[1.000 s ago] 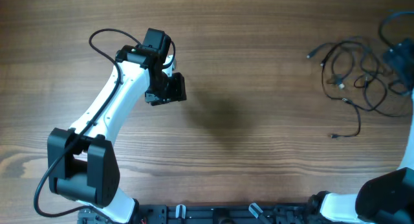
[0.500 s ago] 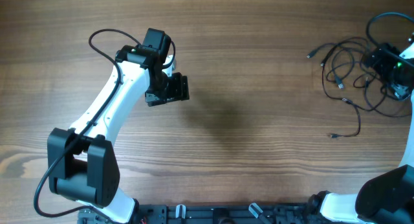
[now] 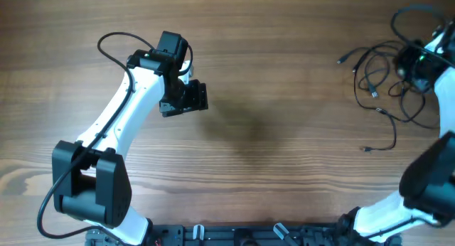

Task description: Untangle cables

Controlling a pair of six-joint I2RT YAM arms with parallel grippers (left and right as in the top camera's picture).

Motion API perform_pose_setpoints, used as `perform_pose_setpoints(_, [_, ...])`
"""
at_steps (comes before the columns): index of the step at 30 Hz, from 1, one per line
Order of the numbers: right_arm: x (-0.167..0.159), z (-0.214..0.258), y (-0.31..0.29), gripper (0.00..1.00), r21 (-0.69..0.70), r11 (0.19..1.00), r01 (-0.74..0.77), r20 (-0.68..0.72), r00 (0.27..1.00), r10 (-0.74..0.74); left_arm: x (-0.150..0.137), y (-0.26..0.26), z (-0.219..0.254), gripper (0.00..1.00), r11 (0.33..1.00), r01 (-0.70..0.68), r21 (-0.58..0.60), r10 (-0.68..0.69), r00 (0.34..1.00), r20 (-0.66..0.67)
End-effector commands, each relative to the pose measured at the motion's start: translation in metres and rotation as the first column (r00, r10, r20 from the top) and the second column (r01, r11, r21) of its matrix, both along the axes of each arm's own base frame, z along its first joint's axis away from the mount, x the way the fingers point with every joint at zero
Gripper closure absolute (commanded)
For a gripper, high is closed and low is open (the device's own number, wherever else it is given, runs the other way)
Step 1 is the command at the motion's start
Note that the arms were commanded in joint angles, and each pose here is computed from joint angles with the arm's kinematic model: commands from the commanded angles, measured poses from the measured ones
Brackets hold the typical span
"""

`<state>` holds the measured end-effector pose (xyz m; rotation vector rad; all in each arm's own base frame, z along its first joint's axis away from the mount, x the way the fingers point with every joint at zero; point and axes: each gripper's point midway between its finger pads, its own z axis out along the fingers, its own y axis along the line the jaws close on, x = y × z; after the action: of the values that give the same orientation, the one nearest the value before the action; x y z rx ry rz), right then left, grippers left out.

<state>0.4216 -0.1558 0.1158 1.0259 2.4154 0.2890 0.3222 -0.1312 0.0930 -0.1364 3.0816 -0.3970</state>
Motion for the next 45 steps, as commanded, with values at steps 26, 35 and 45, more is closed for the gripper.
perform_pose_setpoints(26, [-0.04,-0.002,0.076,0.46,0.319,0.868,-0.38,-0.082,0.902,0.425,0.005,-0.001,0.003,0.14,1.0,-0.018,-0.01,0.018,1.0,0.024])
perform_pose_setpoints(35, [-0.029,0.105,0.076,0.41,-0.002,0.885,-0.466,0.062,0.883,0.465,0.01,-0.002,0.004,0.09,1.0,-0.018,-0.017,0.019,0.999,0.045])
perform_pose_setpoints(45, [-0.037,0.113,0.105,0.14,-0.128,0.842,-0.524,-0.037,0.851,0.523,0.029,0.03,0.002,0.0,0.986,-0.131,0.099,0.12,0.987,0.111])
